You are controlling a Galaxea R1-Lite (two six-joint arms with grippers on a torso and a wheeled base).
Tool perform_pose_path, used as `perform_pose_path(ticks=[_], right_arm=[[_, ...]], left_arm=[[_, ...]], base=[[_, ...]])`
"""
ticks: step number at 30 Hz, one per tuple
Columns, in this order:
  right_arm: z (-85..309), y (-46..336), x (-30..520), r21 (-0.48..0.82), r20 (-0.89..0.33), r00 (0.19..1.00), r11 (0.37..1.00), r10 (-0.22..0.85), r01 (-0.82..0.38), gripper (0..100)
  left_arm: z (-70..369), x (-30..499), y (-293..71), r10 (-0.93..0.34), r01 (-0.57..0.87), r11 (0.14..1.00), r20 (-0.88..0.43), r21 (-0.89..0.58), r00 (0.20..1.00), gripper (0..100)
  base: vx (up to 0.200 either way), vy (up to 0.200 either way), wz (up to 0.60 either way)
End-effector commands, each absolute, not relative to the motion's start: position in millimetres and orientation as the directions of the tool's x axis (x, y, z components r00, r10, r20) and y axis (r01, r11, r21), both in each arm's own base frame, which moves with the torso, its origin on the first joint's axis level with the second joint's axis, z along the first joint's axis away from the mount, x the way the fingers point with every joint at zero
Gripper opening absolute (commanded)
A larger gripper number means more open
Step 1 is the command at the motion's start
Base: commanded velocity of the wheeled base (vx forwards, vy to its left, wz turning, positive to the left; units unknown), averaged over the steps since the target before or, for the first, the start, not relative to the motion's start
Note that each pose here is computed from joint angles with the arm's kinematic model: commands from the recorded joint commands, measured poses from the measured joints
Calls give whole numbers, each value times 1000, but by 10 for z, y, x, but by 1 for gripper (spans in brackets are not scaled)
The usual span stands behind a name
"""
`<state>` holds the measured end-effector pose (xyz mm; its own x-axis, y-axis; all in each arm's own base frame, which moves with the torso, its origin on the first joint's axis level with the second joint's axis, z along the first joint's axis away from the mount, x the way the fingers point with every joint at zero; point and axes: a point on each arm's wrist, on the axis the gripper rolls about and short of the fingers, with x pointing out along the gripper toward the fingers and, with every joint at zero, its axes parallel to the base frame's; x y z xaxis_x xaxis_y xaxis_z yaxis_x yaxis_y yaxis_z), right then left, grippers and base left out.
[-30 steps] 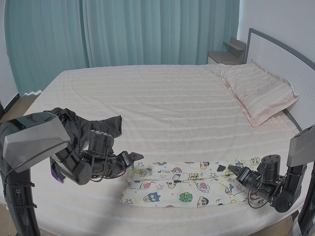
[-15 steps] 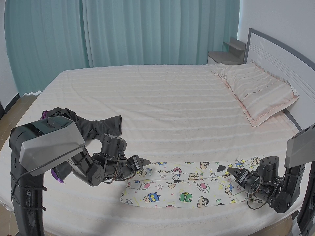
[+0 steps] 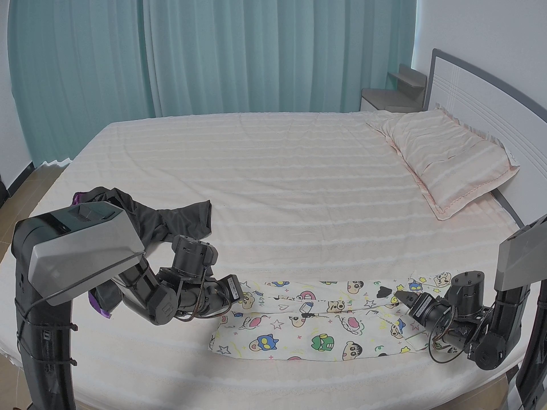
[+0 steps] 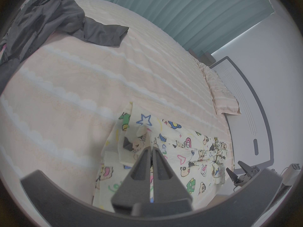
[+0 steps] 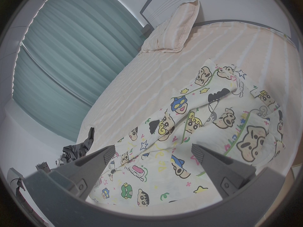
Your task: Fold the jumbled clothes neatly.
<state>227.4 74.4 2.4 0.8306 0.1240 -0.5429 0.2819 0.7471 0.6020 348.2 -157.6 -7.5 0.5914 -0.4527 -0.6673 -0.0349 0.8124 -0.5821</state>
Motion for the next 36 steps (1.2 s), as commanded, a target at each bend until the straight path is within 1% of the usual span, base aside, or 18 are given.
perform_pose_path(ticks=[1, 4, 7, 21, 23, 24, 33, 36], right_arm=[[25, 742, 2272, 602, -543, 831, 747, 123, 283, 100], [25, 742, 2272, 602, -543, 831, 747, 123, 283, 100], [22, 742, 2273, 601, -544, 830, 747, 123, 283, 100], [20, 741, 2269, 601, -545, 829, 747, 124, 284, 100], [20, 740, 2269, 600, -545, 829, 748, 122, 284, 100], [20, 740, 2269, 600, -545, 829, 748, 122, 284, 100], [20, 741, 2269, 601, -545, 829, 747, 124, 284, 100], [20, 740, 2269, 600, -545, 829, 748, 122, 284, 100]], left_arm=[[64, 3332, -1551, -460, -23, 811, -662, -584, 591, 0], [70, 3229, -1546, -461, -22, 817, -676, -576, 575, 0], [-21, 3084, -1514, -452, -2, 844, -713, -537, 536, 0], [-148, 2916, -1541, -444, 24, 869, -758, -494, 478, 0], [-169, 2894, -1540, -441, 44, 877, -765, -478, 470, 0], [-169, 2894, -1540, -441, 46, 878, -765, -477, 470, 100], [-173, 2813, -1492, -430, 37, 884, -778, -466, 458, 100], [2, 2855, -1448, -444, 23, 864, -740, -503, 506, 100]], base=[[0, 0, 0], [0, 0, 0], [0, 0, 0], [0, 0, 0], [0, 0, 0], [0, 0, 0], [0, 0, 0], [0, 0, 0]])
